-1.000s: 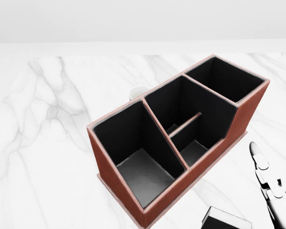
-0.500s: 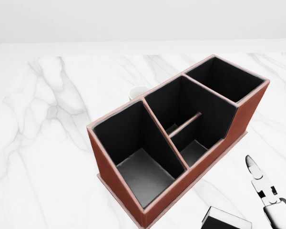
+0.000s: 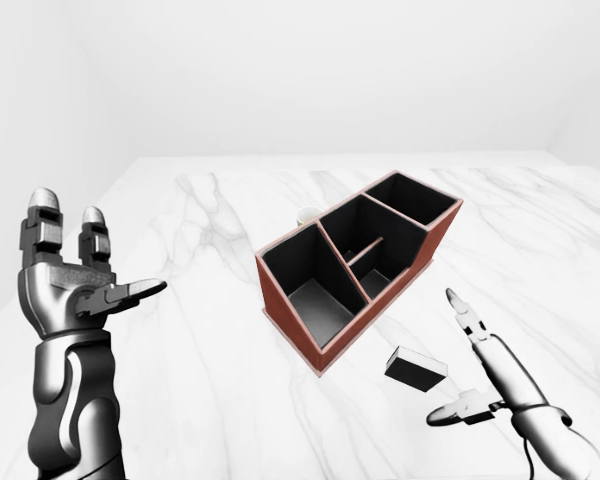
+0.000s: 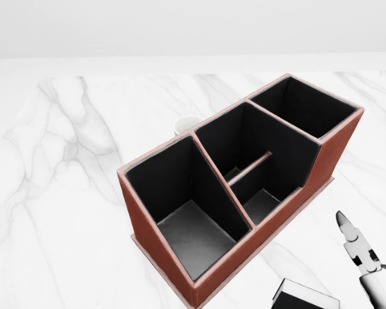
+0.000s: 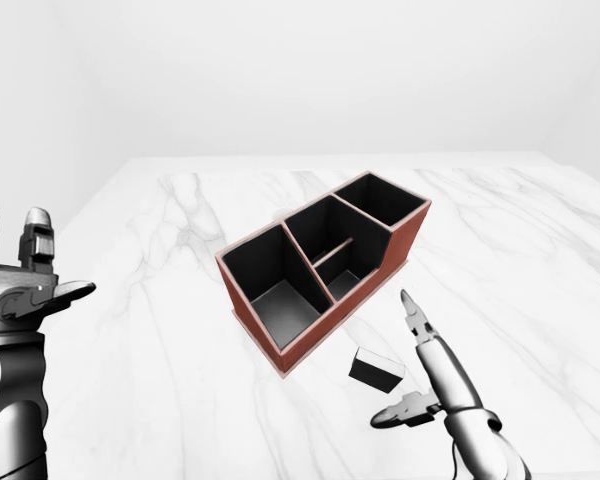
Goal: Pick up the book and place it in the left compartment of the caddy.
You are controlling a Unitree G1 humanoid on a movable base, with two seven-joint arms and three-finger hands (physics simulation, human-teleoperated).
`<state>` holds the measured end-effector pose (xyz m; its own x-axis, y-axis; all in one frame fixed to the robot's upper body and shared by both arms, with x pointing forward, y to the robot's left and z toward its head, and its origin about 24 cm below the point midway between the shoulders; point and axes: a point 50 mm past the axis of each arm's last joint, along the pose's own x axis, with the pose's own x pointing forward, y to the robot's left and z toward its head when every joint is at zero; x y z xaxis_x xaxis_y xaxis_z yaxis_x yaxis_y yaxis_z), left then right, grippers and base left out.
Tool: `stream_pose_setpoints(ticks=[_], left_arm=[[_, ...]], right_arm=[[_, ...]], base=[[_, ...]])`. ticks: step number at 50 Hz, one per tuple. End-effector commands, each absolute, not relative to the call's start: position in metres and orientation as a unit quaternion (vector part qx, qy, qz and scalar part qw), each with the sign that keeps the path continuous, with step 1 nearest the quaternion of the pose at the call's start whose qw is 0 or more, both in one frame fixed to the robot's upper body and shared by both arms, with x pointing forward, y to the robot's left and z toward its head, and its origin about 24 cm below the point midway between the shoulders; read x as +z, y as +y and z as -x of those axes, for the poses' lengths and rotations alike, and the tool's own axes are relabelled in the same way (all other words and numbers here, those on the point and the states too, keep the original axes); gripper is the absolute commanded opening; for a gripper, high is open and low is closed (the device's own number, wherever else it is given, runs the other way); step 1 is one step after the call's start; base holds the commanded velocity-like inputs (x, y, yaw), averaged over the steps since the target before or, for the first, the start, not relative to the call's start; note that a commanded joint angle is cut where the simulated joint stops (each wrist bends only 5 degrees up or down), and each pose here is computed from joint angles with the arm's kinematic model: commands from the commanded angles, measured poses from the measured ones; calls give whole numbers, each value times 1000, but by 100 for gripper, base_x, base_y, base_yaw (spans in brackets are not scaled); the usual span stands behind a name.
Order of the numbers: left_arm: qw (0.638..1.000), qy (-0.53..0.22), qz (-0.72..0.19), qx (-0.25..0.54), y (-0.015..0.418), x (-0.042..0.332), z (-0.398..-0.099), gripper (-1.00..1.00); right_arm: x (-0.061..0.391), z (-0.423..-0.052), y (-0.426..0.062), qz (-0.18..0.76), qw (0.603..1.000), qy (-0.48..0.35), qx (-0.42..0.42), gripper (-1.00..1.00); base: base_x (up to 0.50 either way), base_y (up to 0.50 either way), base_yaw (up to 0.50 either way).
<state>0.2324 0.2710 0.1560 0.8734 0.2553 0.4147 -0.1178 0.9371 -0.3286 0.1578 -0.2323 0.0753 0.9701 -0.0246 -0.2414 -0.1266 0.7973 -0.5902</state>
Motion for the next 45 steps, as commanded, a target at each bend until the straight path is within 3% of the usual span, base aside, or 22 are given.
stream_pose_setpoints(ticks=[1, 22, 45], left_arm=[[957, -229, 147, 97, 270, 155, -232, 100], [958, -227, 144, 97, 269, 154, -233, 100], [960, -223, 143, 95, 268, 152, -234, 100]], right_arm=[[66, -157, -240, 319, 936, 147, 27, 100], [45, -156, -255, 316, 925, 208, 43, 100], [41, -166, -256, 340, 912, 220, 60, 100]], base=[[0, 0, 0], [0, 0, 0], [0, 0, 0]])
